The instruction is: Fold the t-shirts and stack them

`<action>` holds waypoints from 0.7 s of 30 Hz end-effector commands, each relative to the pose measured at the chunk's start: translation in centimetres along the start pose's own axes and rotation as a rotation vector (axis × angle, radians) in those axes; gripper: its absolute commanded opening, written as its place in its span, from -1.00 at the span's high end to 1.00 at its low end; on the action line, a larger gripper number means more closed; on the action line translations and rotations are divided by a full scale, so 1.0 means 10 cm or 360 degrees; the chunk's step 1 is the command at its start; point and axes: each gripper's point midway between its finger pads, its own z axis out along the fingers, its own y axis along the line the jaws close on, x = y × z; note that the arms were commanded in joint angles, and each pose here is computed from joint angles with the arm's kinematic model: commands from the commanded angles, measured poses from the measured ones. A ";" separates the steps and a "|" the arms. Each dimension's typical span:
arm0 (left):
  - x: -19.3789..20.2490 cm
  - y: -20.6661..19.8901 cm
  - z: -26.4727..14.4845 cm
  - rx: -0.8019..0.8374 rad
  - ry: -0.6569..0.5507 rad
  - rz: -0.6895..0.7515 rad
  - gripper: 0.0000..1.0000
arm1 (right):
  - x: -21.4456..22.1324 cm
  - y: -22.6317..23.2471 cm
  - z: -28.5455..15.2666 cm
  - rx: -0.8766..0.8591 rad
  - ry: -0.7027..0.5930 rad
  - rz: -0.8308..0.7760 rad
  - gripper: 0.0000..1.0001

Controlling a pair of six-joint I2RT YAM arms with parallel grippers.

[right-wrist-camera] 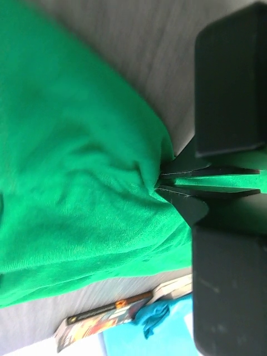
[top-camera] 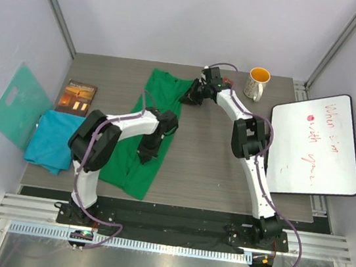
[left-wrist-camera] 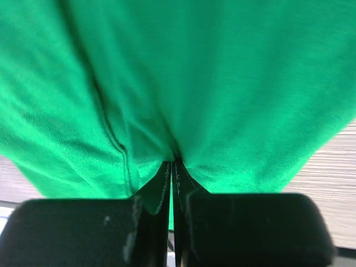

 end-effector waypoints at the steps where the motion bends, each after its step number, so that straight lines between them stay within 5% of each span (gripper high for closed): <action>1: -0.32 -0.66 0.13 0.0265 -0.0024 -0.0007 1.00 | -0.30 -0.58 0.08 0.0121 -0.0100 0.0121 0.73; 7: -0.72 -0.98 0.05 0.0380 -0.0068 -0.0002 0.99 | -0.60 -0.54 -0.13 0.0048 -0.0195 0.0103 0.74; 13: -0.97 -1.07 -0.06 0.0405 -0.0127 0.0020 0.99 | -0.66 -0.20 -0.27 -0.0169 -0.0173 0.0041 0.40; 15: -1.01 -1.07 -0.14 0.0416 -0.0175 0.0000 0.86 | -0.64 -0.07 -0.35 -0.0229 -0.0148 0.0016 0.33; 19: -1.08 -0.92 -0.40 0.0390 -0.0333 -0.0056 0.30 | -0.56 0.17 -0.55 -0.0319 -0.0148 -0.0062 0.24; 21: -1.05 -0.86 -0.41 0.0382 -0.0347 -0.0072 0.27 | -0.54 0.37 -0.69 -0.0389 -0.0150 -0.0100 0.21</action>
